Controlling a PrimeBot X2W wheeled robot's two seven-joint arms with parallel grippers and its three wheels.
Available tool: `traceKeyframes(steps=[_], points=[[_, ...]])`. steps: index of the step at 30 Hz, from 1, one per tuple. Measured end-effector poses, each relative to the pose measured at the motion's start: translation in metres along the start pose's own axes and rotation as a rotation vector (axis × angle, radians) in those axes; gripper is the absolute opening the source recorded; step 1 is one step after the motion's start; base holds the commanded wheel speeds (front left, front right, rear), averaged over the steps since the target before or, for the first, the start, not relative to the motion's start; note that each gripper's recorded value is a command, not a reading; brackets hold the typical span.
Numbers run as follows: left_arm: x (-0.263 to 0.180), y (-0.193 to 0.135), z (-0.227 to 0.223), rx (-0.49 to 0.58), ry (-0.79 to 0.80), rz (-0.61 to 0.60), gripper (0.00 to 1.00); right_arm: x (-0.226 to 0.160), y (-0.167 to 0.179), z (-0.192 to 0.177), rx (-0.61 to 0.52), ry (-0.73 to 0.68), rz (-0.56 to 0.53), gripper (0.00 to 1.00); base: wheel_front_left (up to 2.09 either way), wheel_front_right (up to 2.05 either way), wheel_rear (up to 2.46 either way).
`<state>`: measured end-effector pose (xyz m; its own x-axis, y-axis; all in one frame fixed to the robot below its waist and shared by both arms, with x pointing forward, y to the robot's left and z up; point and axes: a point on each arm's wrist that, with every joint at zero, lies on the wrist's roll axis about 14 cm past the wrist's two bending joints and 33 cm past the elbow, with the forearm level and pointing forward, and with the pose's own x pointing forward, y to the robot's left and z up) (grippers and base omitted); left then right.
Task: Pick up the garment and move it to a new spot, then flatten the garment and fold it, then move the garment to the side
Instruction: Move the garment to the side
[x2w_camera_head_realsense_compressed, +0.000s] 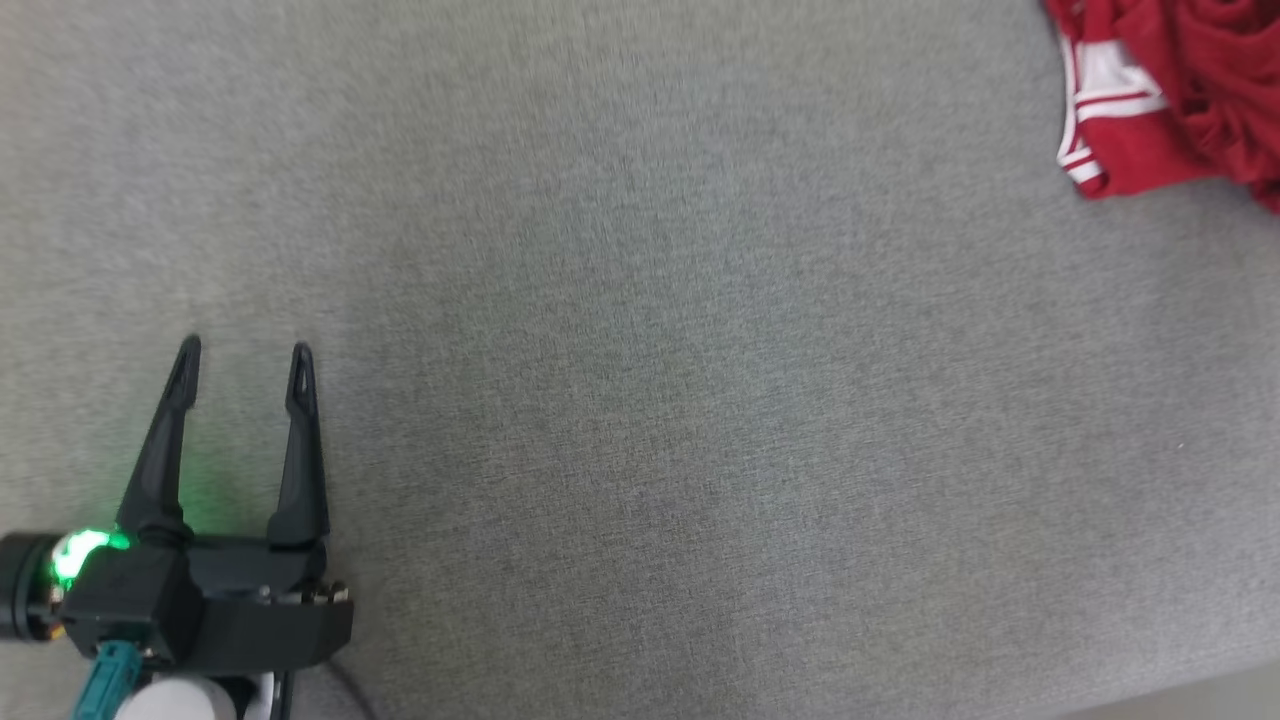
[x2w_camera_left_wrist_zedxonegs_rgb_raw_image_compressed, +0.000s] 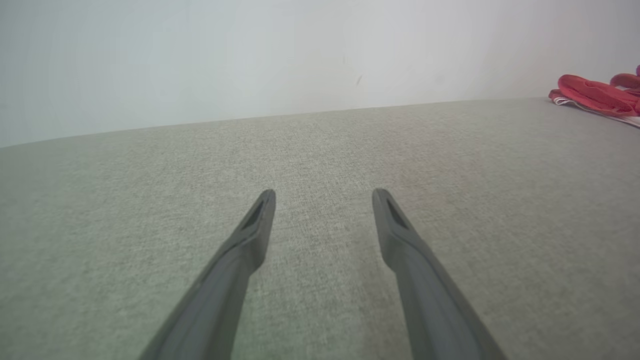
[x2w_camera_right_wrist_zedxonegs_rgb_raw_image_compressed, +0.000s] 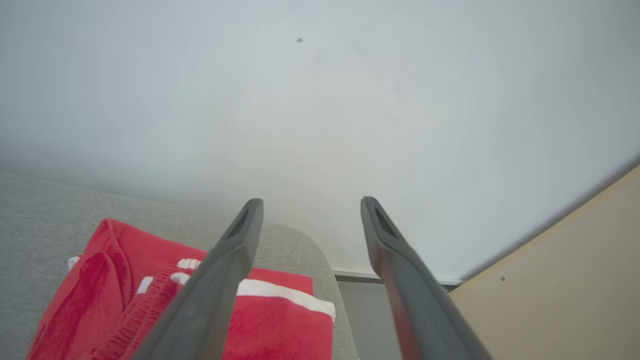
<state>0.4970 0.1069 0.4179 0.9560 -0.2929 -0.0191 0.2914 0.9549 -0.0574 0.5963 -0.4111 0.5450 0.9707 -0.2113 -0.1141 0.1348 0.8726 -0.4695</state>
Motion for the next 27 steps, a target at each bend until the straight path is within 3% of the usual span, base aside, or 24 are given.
traceKeyframes(steps=[9, 27], points=[[-0.032, 0.009, 0.028, 0.004, -0.024, 0.069, 1.0, -0.037, 0.026, 0.06, 0.143, -0.217, 0.06, 1.0, 0.0, 0.0, 0.0], [-0.097, 0.021, 0.092, 0.015, -0.14, 0.169, 1.0, -0.174, 0.105, 0.056, 0.411, -0.341, 0.164, 1.0, 0.0, 0.0, 0.0]])
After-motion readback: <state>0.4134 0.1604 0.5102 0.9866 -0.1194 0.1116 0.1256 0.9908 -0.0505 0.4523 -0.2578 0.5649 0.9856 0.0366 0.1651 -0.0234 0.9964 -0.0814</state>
